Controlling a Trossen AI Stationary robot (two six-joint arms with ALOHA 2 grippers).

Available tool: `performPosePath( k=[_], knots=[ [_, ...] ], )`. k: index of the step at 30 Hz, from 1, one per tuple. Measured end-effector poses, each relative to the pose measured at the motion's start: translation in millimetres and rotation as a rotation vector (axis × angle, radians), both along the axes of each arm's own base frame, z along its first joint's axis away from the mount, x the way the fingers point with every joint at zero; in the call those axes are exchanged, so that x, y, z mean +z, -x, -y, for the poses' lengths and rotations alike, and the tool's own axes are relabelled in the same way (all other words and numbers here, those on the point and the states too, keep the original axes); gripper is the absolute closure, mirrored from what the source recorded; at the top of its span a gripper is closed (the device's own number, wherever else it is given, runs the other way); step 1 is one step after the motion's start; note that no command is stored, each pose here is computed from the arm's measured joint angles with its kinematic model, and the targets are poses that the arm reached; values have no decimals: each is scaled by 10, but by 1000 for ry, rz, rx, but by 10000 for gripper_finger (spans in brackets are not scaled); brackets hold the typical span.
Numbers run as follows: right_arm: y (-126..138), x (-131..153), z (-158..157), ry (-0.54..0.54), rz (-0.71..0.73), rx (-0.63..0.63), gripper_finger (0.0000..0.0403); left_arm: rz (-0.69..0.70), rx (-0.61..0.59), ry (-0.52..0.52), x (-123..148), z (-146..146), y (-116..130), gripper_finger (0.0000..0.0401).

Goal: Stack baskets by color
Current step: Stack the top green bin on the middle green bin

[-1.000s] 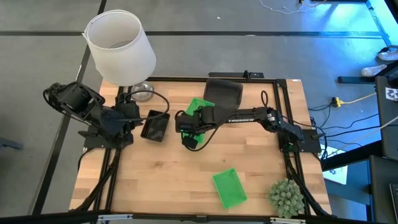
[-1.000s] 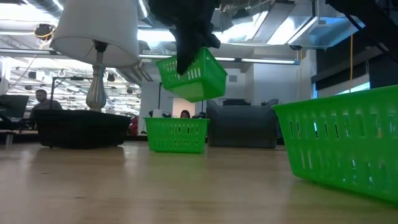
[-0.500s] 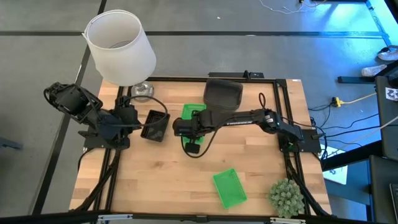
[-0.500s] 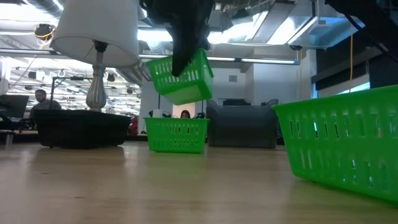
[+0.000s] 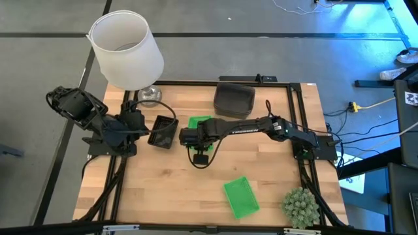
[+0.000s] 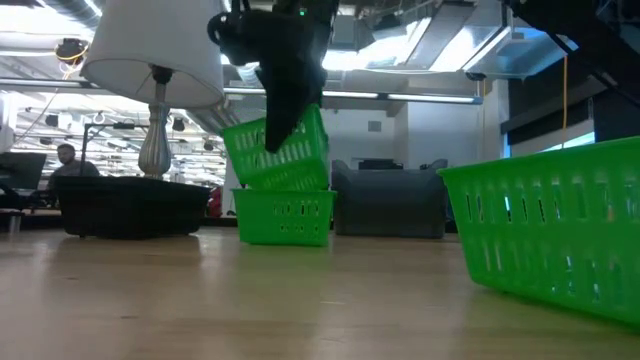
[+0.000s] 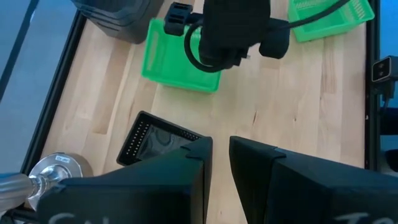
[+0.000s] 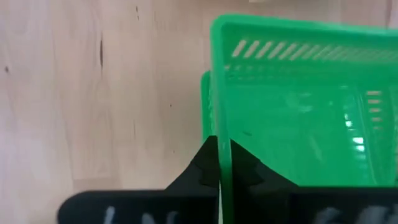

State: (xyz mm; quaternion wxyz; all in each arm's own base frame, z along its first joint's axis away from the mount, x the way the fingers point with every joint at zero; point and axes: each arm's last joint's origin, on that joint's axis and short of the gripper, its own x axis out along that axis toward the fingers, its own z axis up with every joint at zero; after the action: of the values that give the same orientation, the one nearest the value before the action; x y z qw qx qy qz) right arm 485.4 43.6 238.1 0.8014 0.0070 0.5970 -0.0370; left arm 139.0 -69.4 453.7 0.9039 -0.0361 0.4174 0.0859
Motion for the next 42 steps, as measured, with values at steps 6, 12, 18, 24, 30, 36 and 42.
performPosePath(
  k=[6,12,18,24,30,36,42],
  knots=[
    [-3,-9,17,5,-4,15,403,1,1,-1,0,-1,0,354],
    [9,-14,61,-12,-22,11,403,1,1,-2,0,-1,0,354],
    [7,-13,94,-12,-23,4,403,1,2,-2,0,-1,0,354],
    [9,-12,94,-12,-24,4,402,1,1,-2,0,-1,0,354],
    [2,-29,99,-10,-26,6,386,1,1,-2,0,-1,0,354],
    [-23,-142,101,-7,-55,9,367,1,1,-2,0,-1,0,354],
    [-25,-165,101,-1,-65,27,352,1,1,-3,0,0,-1,354]
  ],
)
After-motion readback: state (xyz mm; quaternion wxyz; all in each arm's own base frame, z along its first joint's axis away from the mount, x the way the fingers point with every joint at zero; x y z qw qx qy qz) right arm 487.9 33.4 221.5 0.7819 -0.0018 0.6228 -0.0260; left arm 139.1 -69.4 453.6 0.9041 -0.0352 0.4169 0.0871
